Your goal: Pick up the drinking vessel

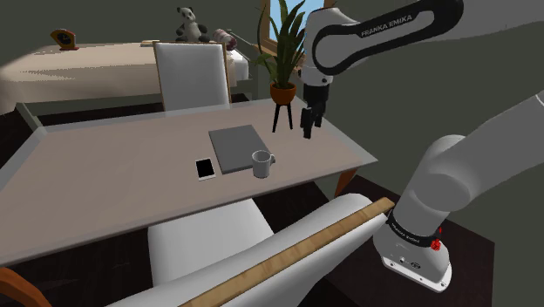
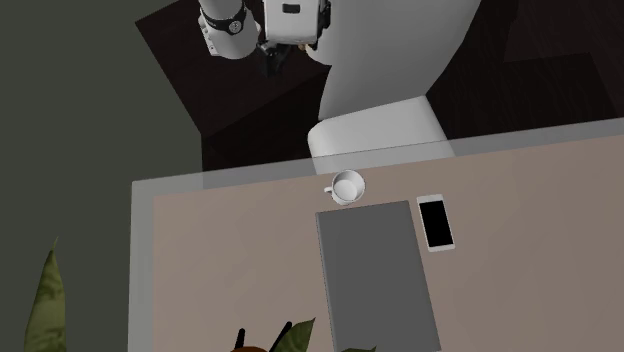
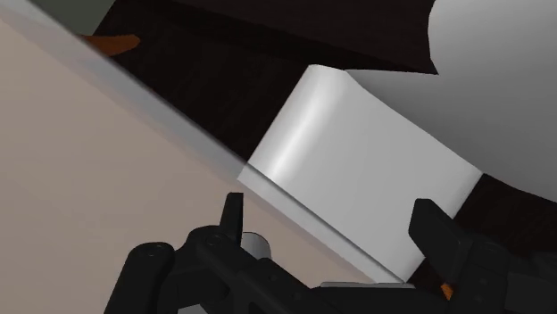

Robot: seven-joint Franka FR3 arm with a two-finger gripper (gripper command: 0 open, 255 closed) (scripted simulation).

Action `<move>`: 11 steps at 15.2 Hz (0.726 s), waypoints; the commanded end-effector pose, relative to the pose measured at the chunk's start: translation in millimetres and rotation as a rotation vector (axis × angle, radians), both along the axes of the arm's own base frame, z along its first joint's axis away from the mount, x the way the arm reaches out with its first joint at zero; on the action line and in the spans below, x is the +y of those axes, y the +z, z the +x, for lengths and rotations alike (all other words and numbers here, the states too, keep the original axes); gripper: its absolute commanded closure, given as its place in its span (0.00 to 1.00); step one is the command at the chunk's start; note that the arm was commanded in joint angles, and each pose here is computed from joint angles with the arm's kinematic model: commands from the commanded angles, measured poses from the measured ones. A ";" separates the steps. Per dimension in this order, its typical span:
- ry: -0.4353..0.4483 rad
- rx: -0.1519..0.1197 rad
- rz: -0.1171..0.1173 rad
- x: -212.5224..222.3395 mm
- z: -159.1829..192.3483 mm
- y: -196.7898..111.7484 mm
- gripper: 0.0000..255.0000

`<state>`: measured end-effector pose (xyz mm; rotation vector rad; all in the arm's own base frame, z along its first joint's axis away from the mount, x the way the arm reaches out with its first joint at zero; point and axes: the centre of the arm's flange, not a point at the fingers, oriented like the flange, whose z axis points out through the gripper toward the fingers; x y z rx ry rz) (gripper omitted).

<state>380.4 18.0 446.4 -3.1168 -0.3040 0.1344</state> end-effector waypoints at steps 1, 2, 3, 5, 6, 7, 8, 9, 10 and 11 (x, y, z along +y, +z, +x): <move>0.007 -0.010 -0.005 3.6 16.7 -19.1 0.00; 0.010 -0.014 -0.007 5.4 25.2 -28.6 0.00; 0.014 -0.018 -0.009 7.1 33.6 -38.0 0.00; 0.020 -0.026 -0.014 10.7 50.7 -56.9 0.00; 0.024 -0.030 -0.017 12.5 59.2 -66.2 0.00; 0.027 -0.034 -0.019 14.3 67.8 -75.6 0.00; 0.031 -0.038 -0.021 16.1 76.4 -84.9 0.00; 0.034 -0.041 -0.024 17.9 85.1 -94.1 0.00; 0.037 -0.045 -0.026 19.7 93.8 -103.4 0.00; 0.041 -0.049 -0.029 21.5 102.5 -112.6 0.00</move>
